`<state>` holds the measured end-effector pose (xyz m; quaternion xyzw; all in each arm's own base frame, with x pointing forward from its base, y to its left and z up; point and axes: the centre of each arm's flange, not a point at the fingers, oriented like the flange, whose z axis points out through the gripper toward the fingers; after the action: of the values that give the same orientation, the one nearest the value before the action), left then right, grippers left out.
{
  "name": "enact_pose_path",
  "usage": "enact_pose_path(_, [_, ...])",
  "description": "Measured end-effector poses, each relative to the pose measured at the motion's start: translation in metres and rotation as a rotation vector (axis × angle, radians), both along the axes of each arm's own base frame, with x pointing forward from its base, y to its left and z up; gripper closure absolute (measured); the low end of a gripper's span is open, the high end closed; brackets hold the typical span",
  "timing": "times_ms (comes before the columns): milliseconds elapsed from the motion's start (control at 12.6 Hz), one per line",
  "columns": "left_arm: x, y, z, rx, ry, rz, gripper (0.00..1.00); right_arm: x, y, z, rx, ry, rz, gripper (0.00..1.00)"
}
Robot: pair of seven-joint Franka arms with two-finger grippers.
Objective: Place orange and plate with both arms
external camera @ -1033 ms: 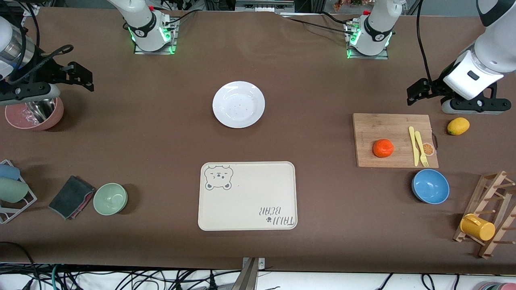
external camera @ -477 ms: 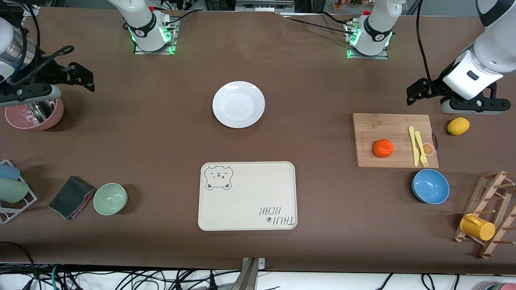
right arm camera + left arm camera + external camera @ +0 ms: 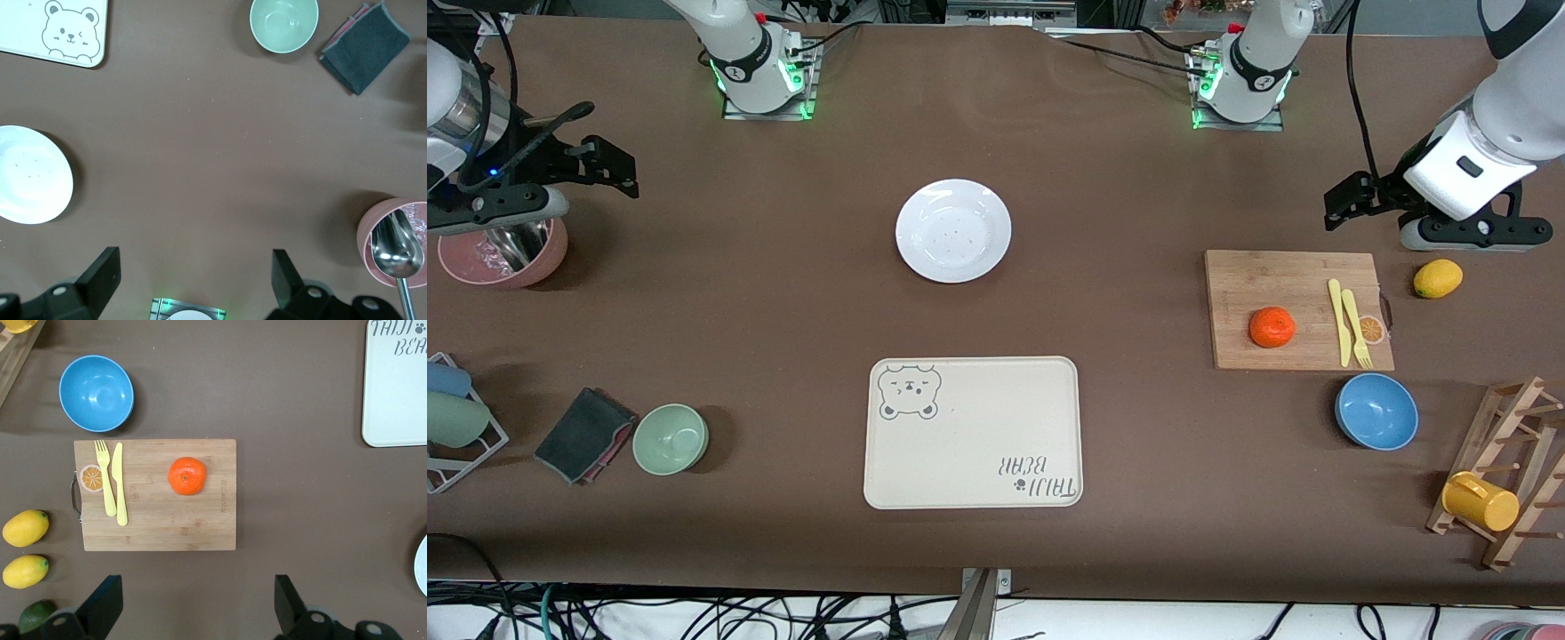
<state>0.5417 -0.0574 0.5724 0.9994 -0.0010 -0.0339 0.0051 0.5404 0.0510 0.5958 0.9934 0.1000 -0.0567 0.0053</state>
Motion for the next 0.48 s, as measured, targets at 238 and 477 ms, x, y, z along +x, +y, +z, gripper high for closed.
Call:
enact_pose_path(238, [-0.0001,0.0003,-0.0002,0.000,0.002,0.001,0.00,0.0004,0.0000,-0.0008,0.000,0.002,0.000,0.00])
enact_pose_path(477, [-0.0001,0.0010,-0.0004,0.000,0.003,0.002,0.00,0.0033,0.0000,-0.0071,-0.001,0.013,0.000,0.00])
